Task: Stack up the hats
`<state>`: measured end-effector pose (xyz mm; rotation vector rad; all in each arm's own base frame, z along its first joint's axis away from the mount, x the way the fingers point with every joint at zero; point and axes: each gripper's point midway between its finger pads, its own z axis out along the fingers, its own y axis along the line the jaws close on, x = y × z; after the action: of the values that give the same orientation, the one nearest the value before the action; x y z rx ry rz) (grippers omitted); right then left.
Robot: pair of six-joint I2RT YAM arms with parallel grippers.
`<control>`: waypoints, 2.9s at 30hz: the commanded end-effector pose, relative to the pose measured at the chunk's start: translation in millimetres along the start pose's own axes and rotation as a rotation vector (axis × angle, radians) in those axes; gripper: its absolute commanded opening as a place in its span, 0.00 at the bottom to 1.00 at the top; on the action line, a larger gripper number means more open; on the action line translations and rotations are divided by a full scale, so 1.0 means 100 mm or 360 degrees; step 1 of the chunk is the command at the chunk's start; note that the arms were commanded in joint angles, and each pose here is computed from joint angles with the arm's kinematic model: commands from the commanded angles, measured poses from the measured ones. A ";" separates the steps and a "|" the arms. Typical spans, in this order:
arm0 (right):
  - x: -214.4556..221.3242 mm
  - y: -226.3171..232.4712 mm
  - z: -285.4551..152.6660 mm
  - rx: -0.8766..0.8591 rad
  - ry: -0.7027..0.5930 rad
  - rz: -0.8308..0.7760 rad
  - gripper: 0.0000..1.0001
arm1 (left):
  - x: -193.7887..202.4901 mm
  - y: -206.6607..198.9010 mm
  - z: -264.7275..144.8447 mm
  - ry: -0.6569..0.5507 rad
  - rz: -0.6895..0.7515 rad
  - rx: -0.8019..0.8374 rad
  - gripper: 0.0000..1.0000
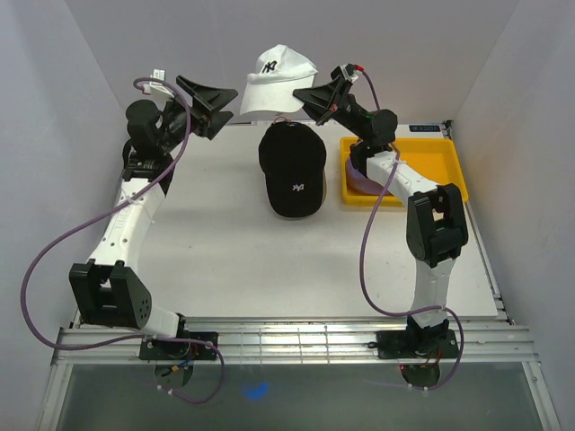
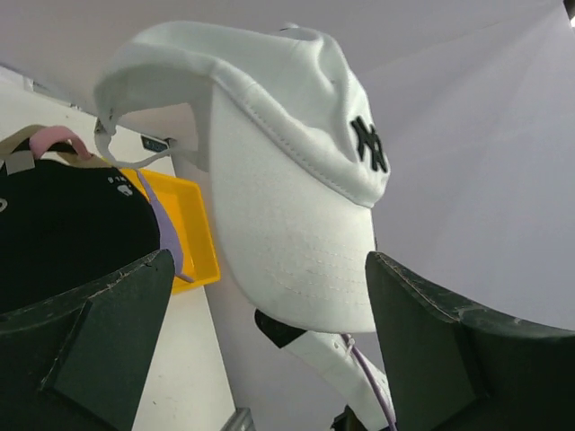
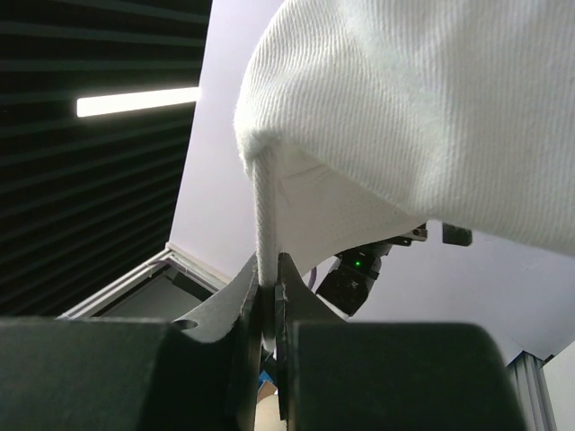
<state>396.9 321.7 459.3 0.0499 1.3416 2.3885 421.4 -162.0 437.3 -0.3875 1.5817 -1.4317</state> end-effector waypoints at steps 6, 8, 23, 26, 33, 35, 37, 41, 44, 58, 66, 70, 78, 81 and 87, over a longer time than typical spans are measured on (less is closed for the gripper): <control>0.12 0.54 0.06 -0.0223 0.0060 -0.0055 0.08 | 0.09 -0.12 0.04 0.0095 -0.0171 0.0137 0.98; 0.12 0.54 0.05 -0.0226 0.0060 -0.0047 0.08 | 0.11 -0.14 0.08 0.0116 -0.0190 0.0172 0.98; -0.06 0.21 -0.13 -0.0168 0.0011 0.0071 0.08 | 0.29 -0.10 0.36 0.0202 -0.0326 0.0247 0.68; -0.20 0.12 -0.21 -0.0111 -0.0019 0.0069 0.08 | 0.30 -0.07 0.42 0.0218 -0.0331 0.0245 0.47; -0.44 -0.08 -0.42 -0.0014 -0.0052 0.0096 0.08 | 0.51 -0.05 0.64 0.0354 -0.0333 0.0274 0.19; -0.47 -0.14 -0.48 -0.0001 -0.0062 0.0099 0.08 | 0.58 -0.02 0.70 0.0386 -0.0338 0.0274 0.16; -0.49 -0.23 -0.55 0.0037 -0.0063 0.0128 0.09 | 0.69 0.02 0.76 0.0433 -0.0352 0.0267 0.15; -0.55 -0.36 -0.67 0.0070 -0.0088 0.0164 0.11 | 0.87 0.09 0.84 0.0496 -0.0361 0.0271 0.12; -0.62 -0.47 -0.74 0.0101 -0.0105 0.0182 0.13 | 0.95 0.15 0.90 0.0522 -0.0358 0.0267 0.12; -0.82 -0.55 -0.64 0.0134 -0.0039 0.0132 0.13 | 1.05 0.19 1.00 0.0607 -0.0330 0.0346 0.12; -0.86 -0.51 -0.55 0.0158 -0.0012 0.0094 0.13 | 1.03 0.17 1.10 0.0632 -0.0337 0.0375 0.13; -0.80 -0.63 -0.65 0.0174 -0.0019 0.0117 0.13 | 1.09 0.27 1.04 0.0645 -0.0343 0.0337 0.13; -0.62 -0.75 -0.84 0.0154 0.0009 0.0122 0.13 | 1.31 0.32 0.90 0.0715 -0.0323 0.0342 0.13; -0.55 -0.78 -0.92 0.0149 0.0009 0.0134 0.12 | 1.40 0.35 0.83 0.0737 -0.0325 0.0342 0.13; -0.42 -0.78 -1.01 0.0134 0.0031 0.0126 0.12 | 1.51 0.37 0.68 0.0765 -0.0319 0.0350 0.13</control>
<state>485.6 258.4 287.3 0.3310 1.6546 2.2748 490.0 -265.0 300.3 -0.4867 1.7644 -1.8073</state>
